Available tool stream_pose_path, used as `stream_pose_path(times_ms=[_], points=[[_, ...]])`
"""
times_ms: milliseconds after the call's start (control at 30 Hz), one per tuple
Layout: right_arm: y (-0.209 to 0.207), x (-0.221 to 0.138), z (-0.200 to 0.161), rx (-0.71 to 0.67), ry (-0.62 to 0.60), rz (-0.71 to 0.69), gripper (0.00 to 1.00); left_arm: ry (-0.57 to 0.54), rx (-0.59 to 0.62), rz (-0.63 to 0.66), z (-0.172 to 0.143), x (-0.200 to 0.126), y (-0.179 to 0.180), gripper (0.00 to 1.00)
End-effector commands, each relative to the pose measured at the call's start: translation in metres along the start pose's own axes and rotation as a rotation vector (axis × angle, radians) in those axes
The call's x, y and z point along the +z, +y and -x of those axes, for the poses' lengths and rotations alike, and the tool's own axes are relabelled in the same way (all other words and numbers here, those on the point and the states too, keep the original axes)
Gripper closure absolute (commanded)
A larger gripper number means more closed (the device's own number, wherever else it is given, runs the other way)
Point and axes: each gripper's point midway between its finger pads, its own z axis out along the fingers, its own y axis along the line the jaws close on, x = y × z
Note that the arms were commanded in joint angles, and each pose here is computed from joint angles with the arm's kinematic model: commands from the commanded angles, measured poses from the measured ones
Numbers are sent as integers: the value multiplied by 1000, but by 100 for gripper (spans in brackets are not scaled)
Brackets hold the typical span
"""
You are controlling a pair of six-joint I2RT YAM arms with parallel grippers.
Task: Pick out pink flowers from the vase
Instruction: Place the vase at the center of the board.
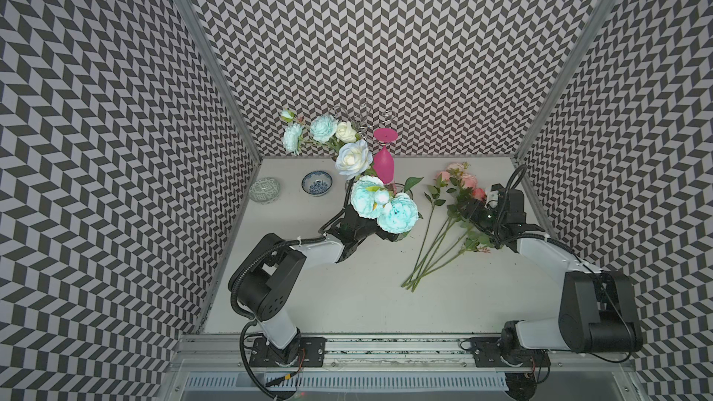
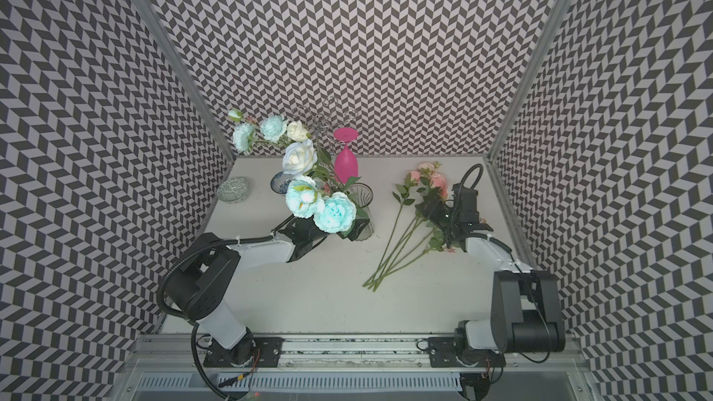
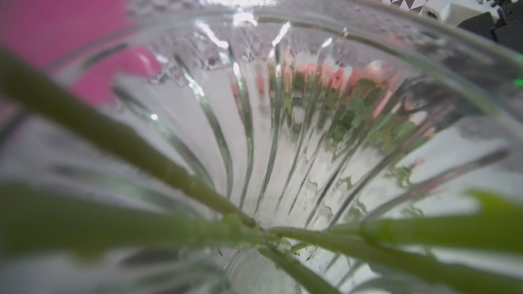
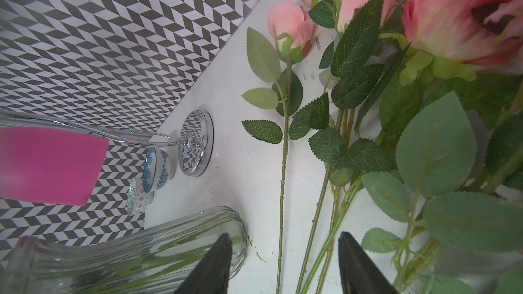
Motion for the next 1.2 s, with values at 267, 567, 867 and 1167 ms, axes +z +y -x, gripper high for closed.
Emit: stream_pose_path(times_ms=[267,567,867,1167], points=[[16,-7,13,-38,-49,52,37,57,-3,15,-21,-4,2,0],[17,-9,16,-49,-59,46,26,24,30,43,-4,-9,4,0],[16,-9,17,-52,-59,38,19,-16,36,82,6,-23,7,0],[18,-10,18,-60,-59,43,19,-17,56,96,12,-23,9,0]])
